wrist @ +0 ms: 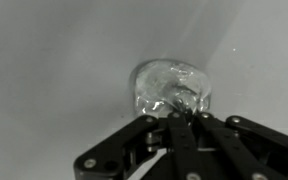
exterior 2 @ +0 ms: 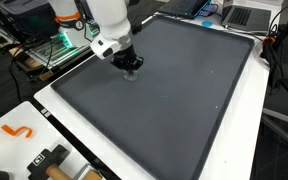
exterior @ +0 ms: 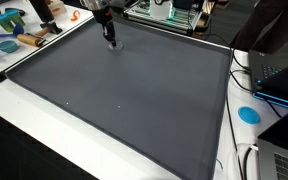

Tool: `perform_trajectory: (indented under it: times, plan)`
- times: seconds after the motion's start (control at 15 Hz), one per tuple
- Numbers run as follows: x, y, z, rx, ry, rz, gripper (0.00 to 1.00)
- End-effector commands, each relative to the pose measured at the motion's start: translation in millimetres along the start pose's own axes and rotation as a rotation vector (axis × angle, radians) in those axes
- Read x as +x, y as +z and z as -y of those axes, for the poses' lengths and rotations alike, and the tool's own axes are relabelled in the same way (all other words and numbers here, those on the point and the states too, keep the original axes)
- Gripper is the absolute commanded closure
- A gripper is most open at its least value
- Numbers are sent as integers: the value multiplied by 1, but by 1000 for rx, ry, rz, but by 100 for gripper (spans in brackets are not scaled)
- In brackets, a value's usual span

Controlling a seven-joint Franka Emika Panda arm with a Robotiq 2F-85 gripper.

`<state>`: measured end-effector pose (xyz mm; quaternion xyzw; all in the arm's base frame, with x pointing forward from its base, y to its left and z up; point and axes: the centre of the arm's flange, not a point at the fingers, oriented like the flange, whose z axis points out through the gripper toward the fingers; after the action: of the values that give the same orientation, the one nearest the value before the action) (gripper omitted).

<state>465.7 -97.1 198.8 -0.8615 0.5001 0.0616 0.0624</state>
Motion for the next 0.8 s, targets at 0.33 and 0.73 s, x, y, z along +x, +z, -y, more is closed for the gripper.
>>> perform_trajectory:
  times: [0.33, 0.73]
  plan:
    - [-3, -9, 0, -20, 4, 4, 24]
    - [-4, -21, 1, -33, -35, -7, 0]
